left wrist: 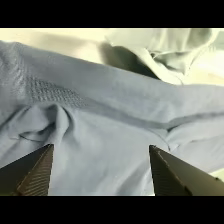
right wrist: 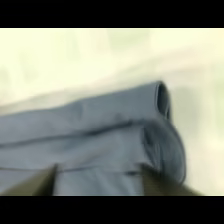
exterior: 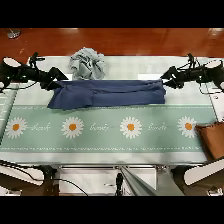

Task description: Fold the shirts.

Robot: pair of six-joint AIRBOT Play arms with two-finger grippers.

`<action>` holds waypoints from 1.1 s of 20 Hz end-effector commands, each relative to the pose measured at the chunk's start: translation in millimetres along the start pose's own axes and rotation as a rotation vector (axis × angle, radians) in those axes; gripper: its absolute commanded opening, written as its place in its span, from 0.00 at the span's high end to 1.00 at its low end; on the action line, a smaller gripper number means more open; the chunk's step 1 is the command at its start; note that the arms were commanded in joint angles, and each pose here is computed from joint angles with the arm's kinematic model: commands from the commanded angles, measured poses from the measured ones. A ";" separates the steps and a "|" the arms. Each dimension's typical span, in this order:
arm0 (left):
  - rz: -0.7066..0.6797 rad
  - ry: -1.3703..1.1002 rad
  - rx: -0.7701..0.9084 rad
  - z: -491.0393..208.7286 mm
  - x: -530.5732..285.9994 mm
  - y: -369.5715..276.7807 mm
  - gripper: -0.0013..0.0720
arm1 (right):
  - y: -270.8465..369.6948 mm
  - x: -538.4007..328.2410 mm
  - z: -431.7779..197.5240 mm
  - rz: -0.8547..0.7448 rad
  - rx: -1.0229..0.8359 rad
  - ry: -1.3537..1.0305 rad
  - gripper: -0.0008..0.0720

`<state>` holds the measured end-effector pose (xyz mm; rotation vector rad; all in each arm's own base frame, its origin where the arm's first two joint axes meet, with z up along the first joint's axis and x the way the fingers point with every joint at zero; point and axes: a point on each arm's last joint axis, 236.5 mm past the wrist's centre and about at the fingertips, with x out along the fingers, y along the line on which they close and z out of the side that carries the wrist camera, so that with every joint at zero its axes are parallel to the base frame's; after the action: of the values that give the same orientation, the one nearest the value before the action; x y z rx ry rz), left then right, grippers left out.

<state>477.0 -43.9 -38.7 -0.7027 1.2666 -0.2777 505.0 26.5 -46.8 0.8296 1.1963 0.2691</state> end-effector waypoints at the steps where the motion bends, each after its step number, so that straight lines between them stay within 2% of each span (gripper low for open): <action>1: 0.048 0.098 0.035 -13.0 -21.9 23.4 0.03 | -12.9 -17.9 22.5 0.003 0.033 -0.048 0.13; 3: 0.123 0.126 -0.013 -20.4 -49.5 53.0 0.03 | -36.1 -33.2 19.1 -0.027 0.065 -0.024 0.14; 6: 0.146 0.024 -0.039 -14.9 -77.1 63.1 0.03 | -77.4 -38.1 -4.7 -0.161 0.064 0.079 0.14; 10: 0.086 -0.204 0.021 -9.9 -76.9 19.2 0.03 | -60.4 1.3 -39.3 -0.051 0.064 0.241 0.14; 15: 0.049 -0.159 0.119 -39.2 -51.4 -28.7 0.03 | -26.9 39.0 -70.3 -0.016 -0.018 0.347 0.16; 16: 0.045 -0.144 0.137 -43.2 -45.8 -34.6 0.03 | -19.6 39.2 -73.8 -0.008 -0.030 0.361 0.38; 17: 0.043 -0.133 0.159 -46.3 -41.3 -38.6 0.04 | -11.5 34.6 -75.0 0.001 -0.045 0.368 0.75; 18: 0.041 -0.122 0.180 -49.0 -37.7 -41.3 0.34 | -3.6 25.3 -73.1 0.005 -0.071 0.363 0.96; 19: 0.038 -0.115 0.188 -51.2 -35.4 -44.1 0.97 | 1.4 9.7 -66.3 -0.013 -0.103 0.332 0.96; 22: -0.058 -0.096 0.247 -62.3 -24.8 -80.7 0.95 | 14.9 -51.3 -53.5 -0.127 -0.221 0.225 0.96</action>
<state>427.7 -80.2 12.8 -0.5380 1.1208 -0.3364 451.7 47.0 -44.2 0.6625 1.4384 0.4267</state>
